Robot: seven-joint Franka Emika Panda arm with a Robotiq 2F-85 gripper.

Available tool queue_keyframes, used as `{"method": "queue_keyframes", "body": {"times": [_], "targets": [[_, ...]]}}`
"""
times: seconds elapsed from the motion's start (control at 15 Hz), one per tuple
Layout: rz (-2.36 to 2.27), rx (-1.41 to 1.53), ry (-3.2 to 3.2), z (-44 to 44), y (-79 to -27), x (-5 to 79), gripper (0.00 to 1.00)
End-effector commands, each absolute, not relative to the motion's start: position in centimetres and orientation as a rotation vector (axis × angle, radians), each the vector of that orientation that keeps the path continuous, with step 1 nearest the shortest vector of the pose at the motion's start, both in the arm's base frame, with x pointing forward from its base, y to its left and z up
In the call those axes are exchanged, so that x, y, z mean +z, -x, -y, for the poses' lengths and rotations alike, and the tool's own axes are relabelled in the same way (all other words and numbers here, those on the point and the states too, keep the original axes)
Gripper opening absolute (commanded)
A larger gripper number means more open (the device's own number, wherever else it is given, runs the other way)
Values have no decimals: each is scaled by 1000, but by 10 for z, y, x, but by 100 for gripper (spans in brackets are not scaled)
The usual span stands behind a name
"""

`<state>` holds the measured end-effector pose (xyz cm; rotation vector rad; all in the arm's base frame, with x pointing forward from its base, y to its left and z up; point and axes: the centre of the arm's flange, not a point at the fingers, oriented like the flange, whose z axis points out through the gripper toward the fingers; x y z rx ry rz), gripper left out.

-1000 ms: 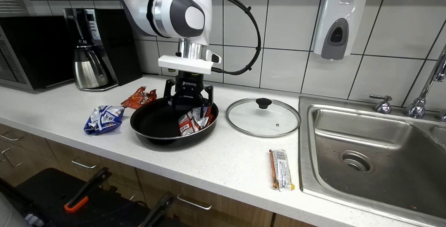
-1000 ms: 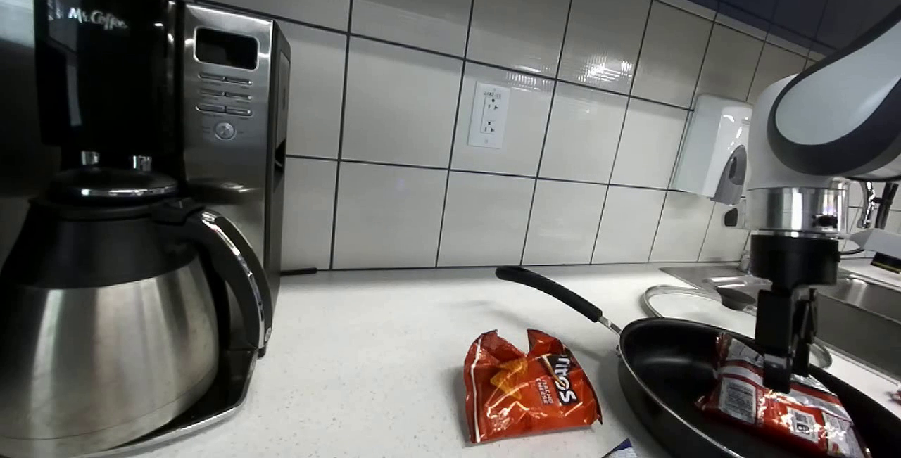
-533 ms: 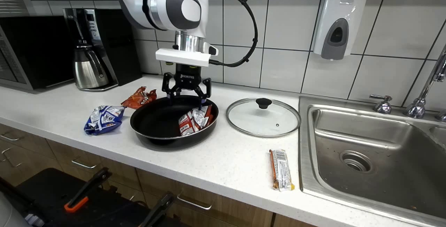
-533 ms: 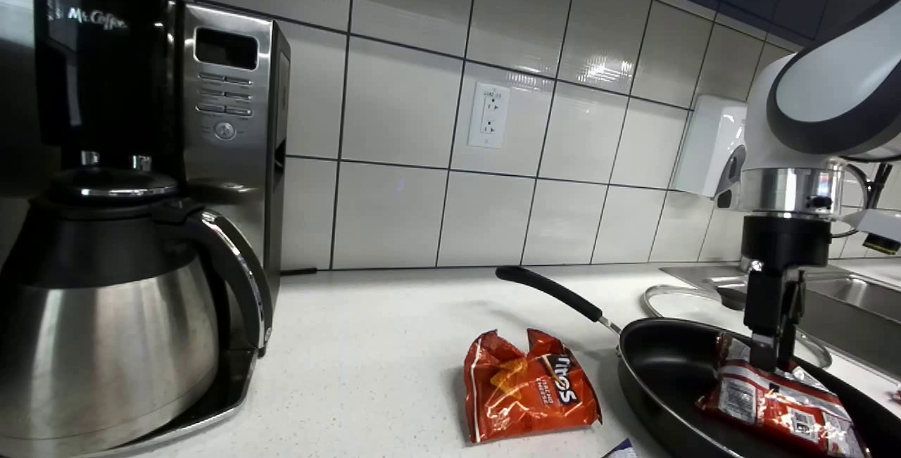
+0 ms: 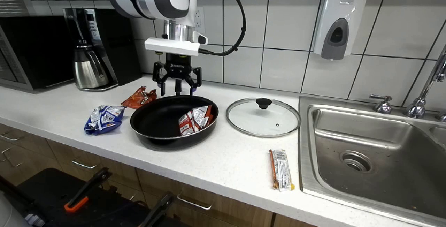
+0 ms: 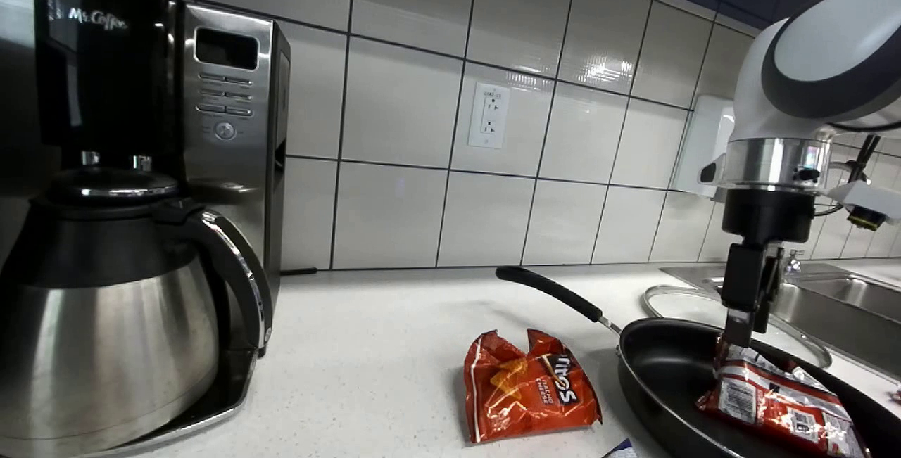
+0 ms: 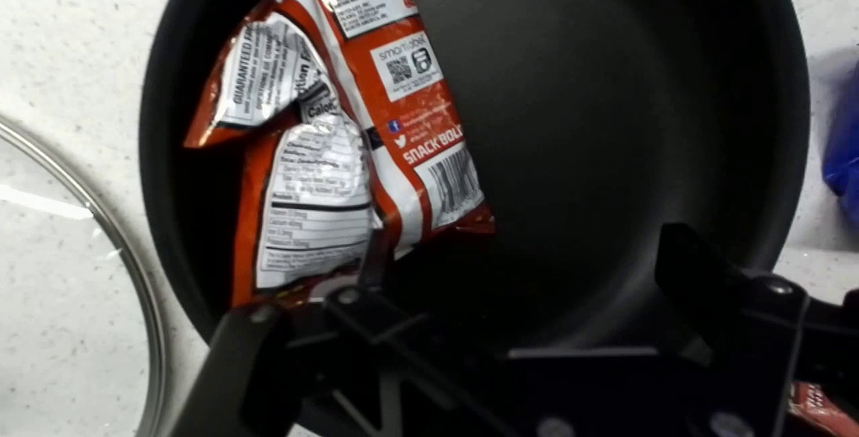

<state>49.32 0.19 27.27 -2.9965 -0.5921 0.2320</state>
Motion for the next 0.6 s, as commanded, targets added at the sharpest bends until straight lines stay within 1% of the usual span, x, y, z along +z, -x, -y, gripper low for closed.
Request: {"method": "queue_keyframes", "body": {"times": [0.0,0.27,0.53], "targets": [[624,228,2978,-34,-488,291,100],[664,229,2977,-69,-486,298,100],[709,303,2966,-99,-484,303,100]]}}
